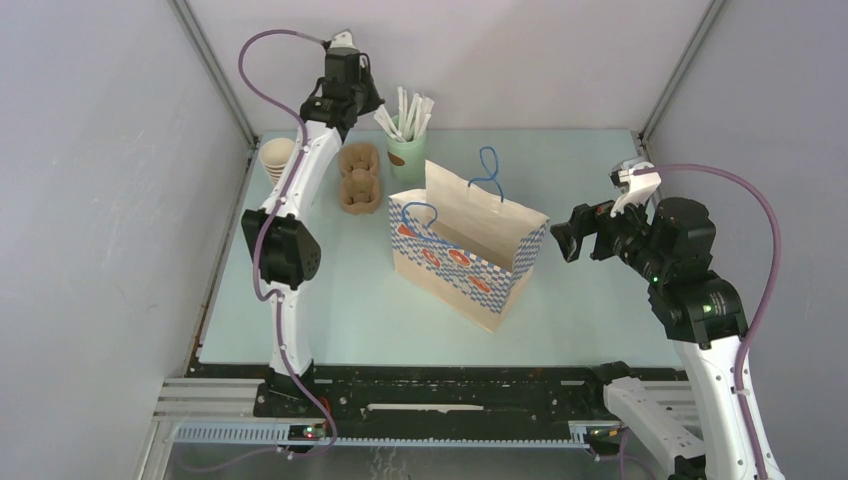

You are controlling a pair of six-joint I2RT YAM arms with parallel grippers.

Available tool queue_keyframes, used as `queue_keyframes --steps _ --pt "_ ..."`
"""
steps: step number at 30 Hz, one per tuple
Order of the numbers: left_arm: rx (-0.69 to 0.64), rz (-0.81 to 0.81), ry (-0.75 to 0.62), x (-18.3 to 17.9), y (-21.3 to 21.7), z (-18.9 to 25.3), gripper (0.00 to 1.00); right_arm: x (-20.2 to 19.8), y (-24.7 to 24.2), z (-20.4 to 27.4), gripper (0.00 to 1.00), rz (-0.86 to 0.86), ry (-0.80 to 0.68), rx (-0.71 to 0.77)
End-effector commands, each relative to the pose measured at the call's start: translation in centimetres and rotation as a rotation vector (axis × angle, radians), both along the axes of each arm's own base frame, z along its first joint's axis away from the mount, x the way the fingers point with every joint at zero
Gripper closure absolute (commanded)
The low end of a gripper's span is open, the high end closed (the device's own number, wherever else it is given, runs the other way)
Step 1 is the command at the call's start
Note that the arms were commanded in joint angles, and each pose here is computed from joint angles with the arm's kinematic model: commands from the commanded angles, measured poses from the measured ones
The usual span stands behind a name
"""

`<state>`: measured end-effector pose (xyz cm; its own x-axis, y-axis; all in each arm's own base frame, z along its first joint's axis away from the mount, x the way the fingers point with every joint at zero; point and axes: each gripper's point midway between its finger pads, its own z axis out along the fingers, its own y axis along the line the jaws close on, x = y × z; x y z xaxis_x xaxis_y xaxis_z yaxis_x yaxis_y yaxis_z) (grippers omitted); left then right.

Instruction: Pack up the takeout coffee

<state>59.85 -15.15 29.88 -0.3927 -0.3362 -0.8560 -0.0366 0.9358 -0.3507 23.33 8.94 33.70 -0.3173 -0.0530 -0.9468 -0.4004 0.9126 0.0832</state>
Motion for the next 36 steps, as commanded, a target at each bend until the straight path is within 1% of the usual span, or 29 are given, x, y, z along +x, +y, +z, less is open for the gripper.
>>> queue_keyframes --steps 1,8,18,25,30,36 --pt "0.002 0.002 -0.139 -1.3 0.3 6.9 1.00 0.2 0.3 0.8 0.00 0.011 -0.039 0.011" --pt "-0.033 0.008 -0.210 -2.5 0.4 10.6 1.00 0.1 0.2 0.9 0.00 0.009 -0.043 0.012" --pt "-0.035 0.004 -0.244 -3.1 0.5 12.3 1.00 0.1 0.3 0.9 0.00 0.014 -0.041 0.016" --pt "-0.048 0.002 -0.302 -4.9 0.9 15.5 1.00 0.2 0.4 0.9 0.00 0.014 -0.043 0.014" --pt "-0.049 -0.012 -0.331 -8.4 1.7 18.7 1.00 0.3 0.4 1.2 0.00 0.015 -0.056 0.013" --pt "-0.121 -0.101 -0.392 -15.4 1.8 23.8 1.00 0.5 1.4 1.2 0.00 0.043 -0.052 0.022"
